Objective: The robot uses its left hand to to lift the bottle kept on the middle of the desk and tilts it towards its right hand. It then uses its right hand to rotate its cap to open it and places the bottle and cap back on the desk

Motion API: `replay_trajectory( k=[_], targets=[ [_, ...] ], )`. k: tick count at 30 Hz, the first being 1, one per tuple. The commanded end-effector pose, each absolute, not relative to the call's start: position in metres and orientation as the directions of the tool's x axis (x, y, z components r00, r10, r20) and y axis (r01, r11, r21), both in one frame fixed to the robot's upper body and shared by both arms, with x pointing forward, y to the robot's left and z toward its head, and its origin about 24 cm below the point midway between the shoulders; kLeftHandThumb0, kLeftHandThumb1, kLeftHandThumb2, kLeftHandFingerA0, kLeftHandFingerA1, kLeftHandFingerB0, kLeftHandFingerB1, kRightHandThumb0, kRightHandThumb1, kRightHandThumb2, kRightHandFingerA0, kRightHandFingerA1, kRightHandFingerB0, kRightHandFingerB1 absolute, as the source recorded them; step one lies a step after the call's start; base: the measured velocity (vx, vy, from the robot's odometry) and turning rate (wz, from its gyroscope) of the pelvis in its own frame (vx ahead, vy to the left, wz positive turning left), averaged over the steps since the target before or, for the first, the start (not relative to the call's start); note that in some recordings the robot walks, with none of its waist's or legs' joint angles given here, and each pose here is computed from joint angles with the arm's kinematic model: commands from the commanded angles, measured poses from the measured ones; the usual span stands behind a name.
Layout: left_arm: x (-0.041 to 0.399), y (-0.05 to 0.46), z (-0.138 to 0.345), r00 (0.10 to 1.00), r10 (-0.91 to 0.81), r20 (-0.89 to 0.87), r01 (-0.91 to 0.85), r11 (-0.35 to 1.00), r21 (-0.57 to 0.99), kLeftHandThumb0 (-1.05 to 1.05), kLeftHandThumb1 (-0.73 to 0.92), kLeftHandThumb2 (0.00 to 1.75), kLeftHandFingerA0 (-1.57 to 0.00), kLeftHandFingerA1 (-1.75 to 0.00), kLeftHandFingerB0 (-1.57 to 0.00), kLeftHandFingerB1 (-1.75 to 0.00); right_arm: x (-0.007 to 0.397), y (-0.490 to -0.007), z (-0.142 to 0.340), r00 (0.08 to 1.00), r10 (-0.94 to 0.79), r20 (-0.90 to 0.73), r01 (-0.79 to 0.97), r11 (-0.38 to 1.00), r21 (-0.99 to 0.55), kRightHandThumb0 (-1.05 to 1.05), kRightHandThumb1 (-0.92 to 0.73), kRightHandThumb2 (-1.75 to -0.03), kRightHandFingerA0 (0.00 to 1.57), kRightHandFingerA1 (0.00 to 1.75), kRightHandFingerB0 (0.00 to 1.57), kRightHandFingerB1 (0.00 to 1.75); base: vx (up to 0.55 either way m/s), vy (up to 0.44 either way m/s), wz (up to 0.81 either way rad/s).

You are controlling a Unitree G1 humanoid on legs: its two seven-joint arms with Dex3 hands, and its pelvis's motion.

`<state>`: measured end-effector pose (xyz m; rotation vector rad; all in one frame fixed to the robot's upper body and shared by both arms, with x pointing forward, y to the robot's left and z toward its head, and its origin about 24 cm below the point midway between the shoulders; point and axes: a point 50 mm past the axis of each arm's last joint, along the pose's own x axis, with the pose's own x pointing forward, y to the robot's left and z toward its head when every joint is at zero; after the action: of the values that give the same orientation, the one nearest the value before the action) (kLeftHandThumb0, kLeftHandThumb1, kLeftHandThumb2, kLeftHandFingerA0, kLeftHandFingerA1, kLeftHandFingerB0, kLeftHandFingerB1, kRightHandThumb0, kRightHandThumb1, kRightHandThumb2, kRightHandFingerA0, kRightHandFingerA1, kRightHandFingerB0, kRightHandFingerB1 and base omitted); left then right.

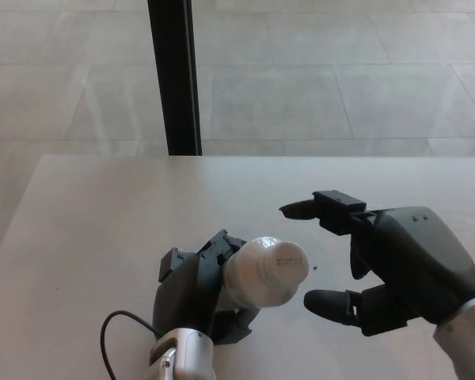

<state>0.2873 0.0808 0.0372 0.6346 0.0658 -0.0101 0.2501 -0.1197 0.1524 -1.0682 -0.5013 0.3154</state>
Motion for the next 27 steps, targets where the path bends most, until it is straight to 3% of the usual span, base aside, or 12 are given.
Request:
replay_trajectory(
  k=[1, 2, 5, 6, 11, 12, 14, 15, 17, 19, 20, 27],
  targets=[
    [0.281, 0.091, 0.016, 0.981, 0.057, -0.187, 0.073, 0.783, 0.618, -0.01, 0.85, 0.69, -0.74, -1.31, -0.58, -0.7, 0.251, -0.125, 0.147, 0.866, 0.468, 0.176, -0.043, 0.419, -0.907, -0.89, -0.49, -0.9, 0.76, 1.35, 0.29, 0.51, 0.0, 0.0, 0.0],
    [0.281, 0.091, 0.016, 0.979, 0.056, -0.198, 0.078, 0.79, 0.608, 0.04, 0.87, 0.7, -0.8, -1.71, -0.62, -1.33, 0.252, -0.126, 0.146, 0.871, 0.462, 0.168, -0.043, 0.413, -0.91, -0.88, -0.48, -0.89, 0.75, 1.34, 0.28, 0.51, 0.0, 0.0, 0.0],
    [0.281, 0.091, 0.016, 0.978, 0.058, -0.2, 0.079, 0.786, 0.613, 0.01, 0.88, 0.76, -0.69, -1.75, -0.62, -1.35, 0.253, -0.127, 0.144, 0.874, 0.458, 0.161, -0.045, 0.407, -0.912, -0.75, -0.53, -0.62, 0.61, 1.6, 0.32, 0.44, 0.0, 0.0, 0.0],
    [0.281, 0.091, 0.016, 0.978, 0.057, -0.199, 0.08, 0.783, 0.617, -0.01, 0.8, 0.88, -0.67, -1.68, -0.68, -1.01, 0.254, -0.127, 0.143, 0.876, 0.454, 0.162, -0.043, 0.408, -0.912, -0.74, -0.53, -0.62, 0.62, 1.59, 0.33, 0.44, 0.0, 0.0, 0.0],
    [0.281, 0.09, 0.015, 0.979, 0.048, -0.199, 0.084, 0.791, 0.606, 0.02, 0.75, 1.0, -0.7, -1.75, -0.68, -1.24, 0.257, -0.125, 0.143, 0.878, 0.442, 0.183, -0.021, 0.418, -0.908, -0.85, -0.5, -0.88, 0.81, 1.36, 0.31, 0.52, 0.0, 0.0, 0.0],
    [0.281, 0.091, 0.015, 0.979, 0.045, -0.197, 0.086, 0.79, 0.607, 0.04, 0.74, 1.02, -0.69, -1.75, -0.68, -1.31, 0.258, -0.124, 0.142, 0.877, 0.442, 0.19, -0.016, 0.421, -0.907, -0.73, -0.52, -0.62, 0.63, 1.61, 0.36, 0.45, 0.0, 0.0, 0.0],
    [0.281, 0.09, 0.014, 0.979, 0.043, -0.199, 0.089, 0.787, 0.61, 0.03, 0.76, 0.99, -0.67, -1.75, -0.68, -1.29, 0.259, -0.124, 0.141, 0.879, 0.435, 0.198, -0.009, 0.431, -0.903, -0.68, -0.58, -0.58, 0.65, 1.6, 0.37, 0.44, 0.0, 0.0, 0.0],
    [0.281, 0.09, 0.014, 0.977, 0.045, -0.207, 0.092, 0.788, 0.609, 0.03, 0.79, 0.94, -0.65, -1.75, -0.64, -1.4, 0.26, -0.122, 0.139, 0.884, 0.42, 0.207, -0.003, 0.448, -0.894, -0.78, -0.5, -0.87, 0.8, 1.32, 0.33, 0.53, 0.0, 0.0, 0.0],
    [0.281, 0.09, 0.014, 0.978, 0.044, -0.205, 0.092, 0.787, 0.609, 0.03, 0.79, 0.95, -0.65, -1.75, -0.64, -1.38, 0.261, -0.121, 0.138, 0.885, 0.415, 0.212, 0.0, 0.456, -0.89, -0.67, -0.53, -0.62, 0.69, 1.55, 0.38, 0.47, 0.0, 0.0, 0.0],
    [0.281, 0.09, 0.014, 0.979, 0.044, -0.199, 0.089, 0.787, 0.611, 0.03, 0.77, 0.97, -0.66, -1.75, -0.65, -1.37, 0.261, -0.119, 0.138, 0.886, 0.406, 0.225, 0.007, 0.472, -0.881, -0.69, -0.46, -0.87, 0.82, 1.28, 0.31, 0.54, 0.0, 0.0, 0.0],
    [0.281, 0.09, 0.014, 0.979, 0.043, -0.2, 0.089, 0.79, 0.607, 0.04, 0.76, 1.0, -0.68, -1.75, -0.67, -1.39, 0.262, -0.118, 0.138, 0.887, 0.404, 0.226, 0.008, 0.475, -0.88, -0.6, -0.56, -0.62, 0.71, 1.53, 0.38, 0.47, 0.0, 0.0, 0.0],
    [0.279, 0.089, 0.013, 0.978, 0.042, -0.202, 0.092, 0.789, 0.608, 0.02, 0.77, 1.0, -0.67, -1.75, -0.69, -1.29, 0.264, -0.111, 0.138, 0.883, 0.386, 0.266, 0.027, 0.523, -0.852, -0.52, -0.62, -0.58, 0.82, 1.38, 0.41, 0.48, 0.0, 0.0, 0.0]
  ],
)
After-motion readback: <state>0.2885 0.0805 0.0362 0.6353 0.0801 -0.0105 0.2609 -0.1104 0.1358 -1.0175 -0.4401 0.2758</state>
